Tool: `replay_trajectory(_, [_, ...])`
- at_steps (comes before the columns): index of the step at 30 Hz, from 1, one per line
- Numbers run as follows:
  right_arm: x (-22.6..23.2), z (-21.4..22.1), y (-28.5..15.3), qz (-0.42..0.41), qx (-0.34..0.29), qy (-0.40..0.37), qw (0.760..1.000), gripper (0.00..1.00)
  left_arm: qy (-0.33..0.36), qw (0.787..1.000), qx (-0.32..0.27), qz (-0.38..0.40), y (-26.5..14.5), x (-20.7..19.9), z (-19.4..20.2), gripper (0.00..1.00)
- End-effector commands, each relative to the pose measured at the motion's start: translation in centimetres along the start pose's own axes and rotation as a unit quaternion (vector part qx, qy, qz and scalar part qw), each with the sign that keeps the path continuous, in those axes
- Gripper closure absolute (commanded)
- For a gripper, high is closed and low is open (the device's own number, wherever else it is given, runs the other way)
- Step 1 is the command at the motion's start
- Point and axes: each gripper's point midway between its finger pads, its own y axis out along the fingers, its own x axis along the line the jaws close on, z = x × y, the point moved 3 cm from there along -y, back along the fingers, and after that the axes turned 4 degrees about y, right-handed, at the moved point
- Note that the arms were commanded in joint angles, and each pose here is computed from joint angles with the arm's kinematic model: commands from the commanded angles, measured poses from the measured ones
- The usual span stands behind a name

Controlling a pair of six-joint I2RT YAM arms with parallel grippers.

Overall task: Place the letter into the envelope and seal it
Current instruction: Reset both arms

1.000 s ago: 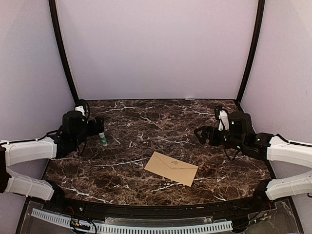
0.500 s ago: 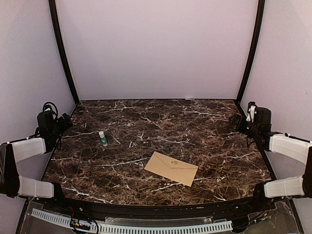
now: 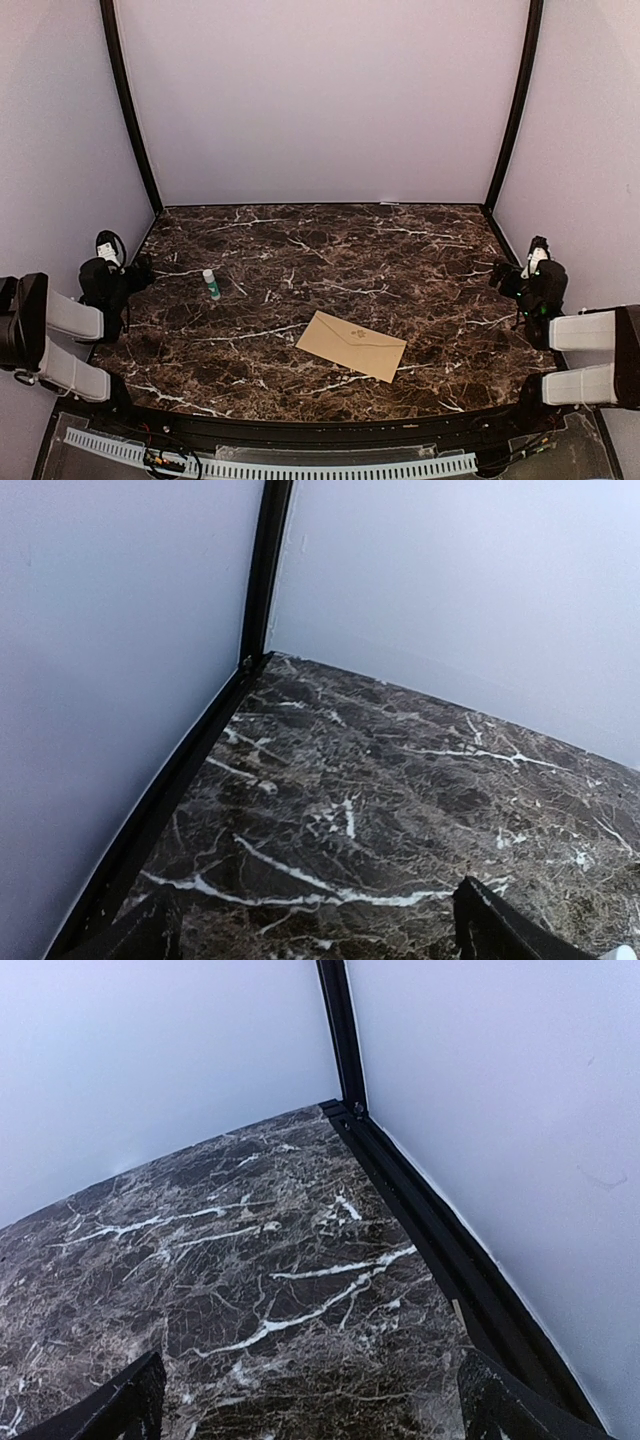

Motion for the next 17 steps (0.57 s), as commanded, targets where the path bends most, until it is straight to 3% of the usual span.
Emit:
replay_trajectory(1, [0.4, -2.6, 0.0, -0.009, -0.071, -0.008, 0.997, 0.01, 0.021, 0.995, -0.073, 0.065, 0.2, -1.9, -2.6, 0.07])
replay_trajectory(17, [0.4, -3.0, -0.7, -0.019, -0.105, -0.003, 0.994, 0.01, 0.051, 0.989, -0.082, 0.112, 0.3, -4.1, -2.0, 0.01])
